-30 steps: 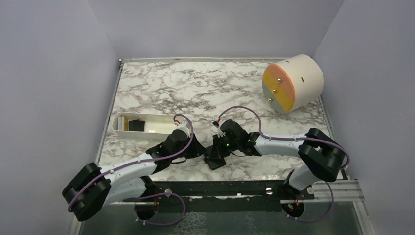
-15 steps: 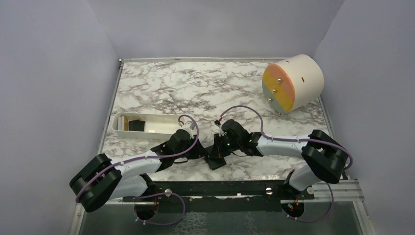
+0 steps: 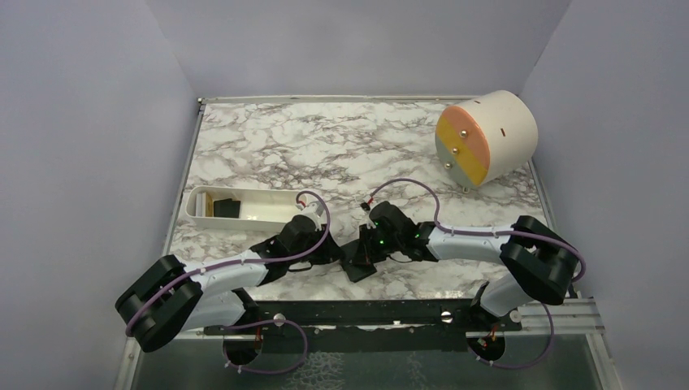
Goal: Put the credit cards into the card holder
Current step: Close the card holder at the center of the board.
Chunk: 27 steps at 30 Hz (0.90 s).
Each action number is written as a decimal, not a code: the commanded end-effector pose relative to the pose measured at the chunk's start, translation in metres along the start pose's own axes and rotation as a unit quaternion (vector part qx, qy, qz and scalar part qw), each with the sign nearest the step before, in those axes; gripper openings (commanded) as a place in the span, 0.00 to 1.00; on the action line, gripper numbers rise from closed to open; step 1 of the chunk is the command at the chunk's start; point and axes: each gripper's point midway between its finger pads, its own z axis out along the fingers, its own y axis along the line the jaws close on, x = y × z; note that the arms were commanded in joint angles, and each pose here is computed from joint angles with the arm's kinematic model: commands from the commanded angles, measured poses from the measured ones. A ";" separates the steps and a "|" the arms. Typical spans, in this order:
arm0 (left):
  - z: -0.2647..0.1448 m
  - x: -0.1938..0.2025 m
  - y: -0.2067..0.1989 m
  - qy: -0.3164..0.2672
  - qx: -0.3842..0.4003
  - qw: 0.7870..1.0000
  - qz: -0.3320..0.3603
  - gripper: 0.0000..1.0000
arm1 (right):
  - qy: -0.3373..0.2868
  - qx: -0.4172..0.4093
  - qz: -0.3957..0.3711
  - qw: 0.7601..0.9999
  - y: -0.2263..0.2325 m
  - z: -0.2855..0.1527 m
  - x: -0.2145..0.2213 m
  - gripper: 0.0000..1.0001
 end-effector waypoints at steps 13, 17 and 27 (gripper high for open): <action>-0.003 0.002 0.001 0.003 0.002 1.000 0.002 0.21 | -0.002 0.060 0.015 0.998 -0.025 0.003 0.007 0.01; -0.006 -0.001 -0.012 0.006 0.027 1.000 0.010 0.21 | 0.002 0.067 0.018 0.998 -0.029 0.005 0.009 0.01; -0.013 0.003 -0.039 0.027 0.083 0.996 0.028 0.03 | 0.006 0.078 0.021 0.997 -0.032 0.007 0.010 0.01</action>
